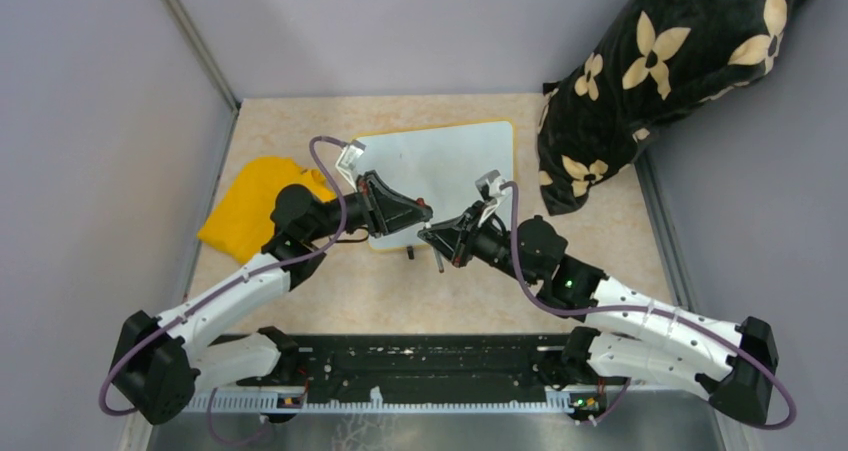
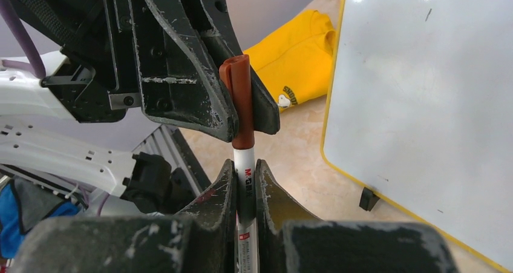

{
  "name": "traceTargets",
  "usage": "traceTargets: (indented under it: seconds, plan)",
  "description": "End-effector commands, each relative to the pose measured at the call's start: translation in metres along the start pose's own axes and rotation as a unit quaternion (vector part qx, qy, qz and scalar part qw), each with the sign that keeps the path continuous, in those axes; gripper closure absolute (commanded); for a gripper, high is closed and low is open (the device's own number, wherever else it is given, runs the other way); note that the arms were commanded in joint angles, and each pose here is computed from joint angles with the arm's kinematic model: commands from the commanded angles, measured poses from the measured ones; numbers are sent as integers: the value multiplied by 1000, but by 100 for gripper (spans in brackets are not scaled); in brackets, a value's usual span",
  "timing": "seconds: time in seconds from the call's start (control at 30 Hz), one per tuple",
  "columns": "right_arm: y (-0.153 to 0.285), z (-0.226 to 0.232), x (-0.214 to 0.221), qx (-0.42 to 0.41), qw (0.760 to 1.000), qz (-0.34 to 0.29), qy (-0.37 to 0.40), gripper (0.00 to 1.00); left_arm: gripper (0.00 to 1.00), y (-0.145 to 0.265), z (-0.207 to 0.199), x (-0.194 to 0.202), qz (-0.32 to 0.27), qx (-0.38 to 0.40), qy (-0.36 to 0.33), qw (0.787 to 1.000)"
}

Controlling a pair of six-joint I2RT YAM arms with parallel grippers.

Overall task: Write a sentence on the whiteboard
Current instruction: Open the whiteboard marker at the center of the board.

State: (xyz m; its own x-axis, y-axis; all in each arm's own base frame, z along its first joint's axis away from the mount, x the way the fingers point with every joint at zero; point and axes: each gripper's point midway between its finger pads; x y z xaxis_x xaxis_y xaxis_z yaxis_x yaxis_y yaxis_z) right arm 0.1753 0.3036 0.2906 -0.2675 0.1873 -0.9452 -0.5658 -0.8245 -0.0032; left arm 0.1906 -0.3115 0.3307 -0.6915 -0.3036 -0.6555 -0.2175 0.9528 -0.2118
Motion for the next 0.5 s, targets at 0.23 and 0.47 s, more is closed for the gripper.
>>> traceTargets:
  seconds: [0.23, 0.47]
  plan:
    - [13, -1, 9, -3, 1000, 8, -1, 100, 100, 10, -17, -51, -130, -27, -43, 990]
    - [19, -3, 10, -1, 1000, 6, -4, 100, 100, 11, -13, -58, -149, -43, -45, 987]
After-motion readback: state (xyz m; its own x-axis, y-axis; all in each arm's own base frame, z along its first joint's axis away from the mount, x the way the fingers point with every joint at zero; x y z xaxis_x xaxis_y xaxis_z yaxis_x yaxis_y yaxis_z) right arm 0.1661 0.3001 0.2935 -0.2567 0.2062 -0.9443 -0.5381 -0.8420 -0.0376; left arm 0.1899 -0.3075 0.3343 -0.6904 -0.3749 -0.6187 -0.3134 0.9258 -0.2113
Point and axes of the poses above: each gripper's point midway between its finger pads, its own y axis back along the fingers, its own z axis along the line the jaws close on, x = y × z, and after that the axes turned 8 degrees about y, right-handed
